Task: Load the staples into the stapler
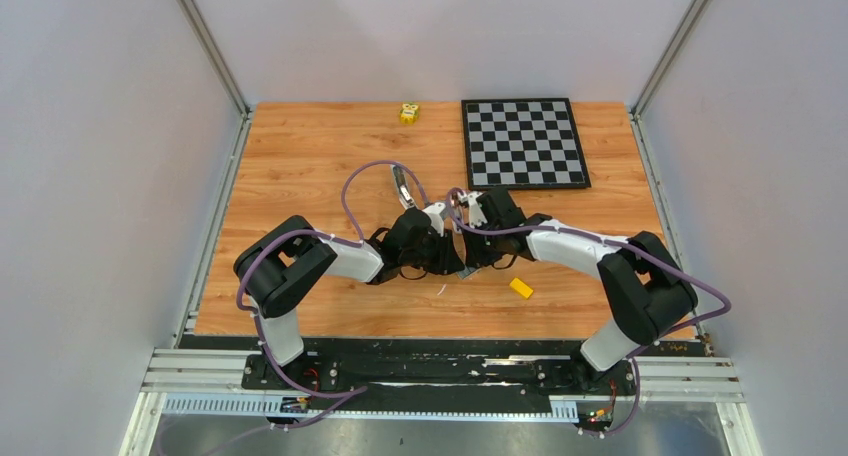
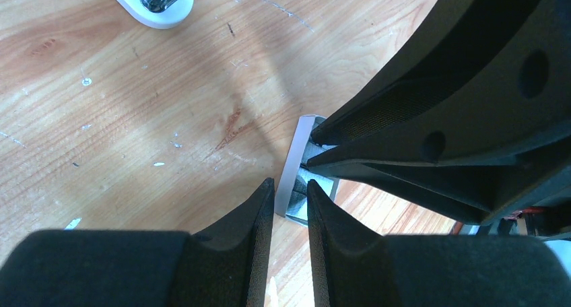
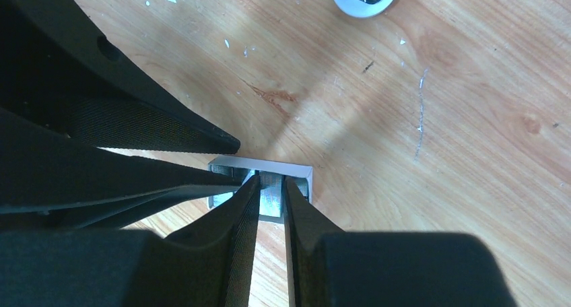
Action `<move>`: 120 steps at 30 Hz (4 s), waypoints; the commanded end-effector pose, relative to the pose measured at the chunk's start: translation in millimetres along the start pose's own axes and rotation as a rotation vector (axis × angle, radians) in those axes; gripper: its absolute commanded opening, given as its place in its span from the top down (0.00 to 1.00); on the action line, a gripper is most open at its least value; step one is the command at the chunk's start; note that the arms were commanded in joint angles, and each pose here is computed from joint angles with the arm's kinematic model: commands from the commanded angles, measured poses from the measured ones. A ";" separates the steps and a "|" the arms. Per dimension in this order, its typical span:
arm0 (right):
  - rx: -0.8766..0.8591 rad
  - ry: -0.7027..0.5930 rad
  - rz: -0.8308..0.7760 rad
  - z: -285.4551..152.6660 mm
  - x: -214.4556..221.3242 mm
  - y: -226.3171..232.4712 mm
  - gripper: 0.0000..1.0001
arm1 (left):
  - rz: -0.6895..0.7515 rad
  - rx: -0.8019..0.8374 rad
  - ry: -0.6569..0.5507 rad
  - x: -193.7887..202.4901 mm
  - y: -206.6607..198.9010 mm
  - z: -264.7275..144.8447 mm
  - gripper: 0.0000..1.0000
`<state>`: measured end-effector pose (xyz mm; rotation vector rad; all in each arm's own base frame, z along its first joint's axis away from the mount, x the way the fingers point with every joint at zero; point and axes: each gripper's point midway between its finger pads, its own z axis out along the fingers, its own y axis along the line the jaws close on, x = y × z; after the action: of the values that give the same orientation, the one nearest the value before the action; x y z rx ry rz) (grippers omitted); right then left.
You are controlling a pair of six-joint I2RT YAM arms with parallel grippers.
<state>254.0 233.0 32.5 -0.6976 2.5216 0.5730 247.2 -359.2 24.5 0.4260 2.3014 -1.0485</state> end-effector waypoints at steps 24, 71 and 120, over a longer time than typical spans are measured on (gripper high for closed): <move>0.073 0.059 -0.068 -2.2 5.5 0.9 0.78 | 0.024 -0.046 0.045 17.3 11.9 -1.5 0.74; 0.045 0.073 -0.084 -2.3 7.1 5.5 0.82 | 0.035 -0.054 0.037 14.3 12.1 -4.7 0.74; -0.131 0.007 0.001 -4.4 3.9 19.1 0.62 | 0.043 -0.059 0.039 15.5 13.2 -5.9 0.73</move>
<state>241.2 239.4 33.6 -0.7673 2.5293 0.6569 246.6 -355.1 23.9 0.4422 2.2923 -1.0186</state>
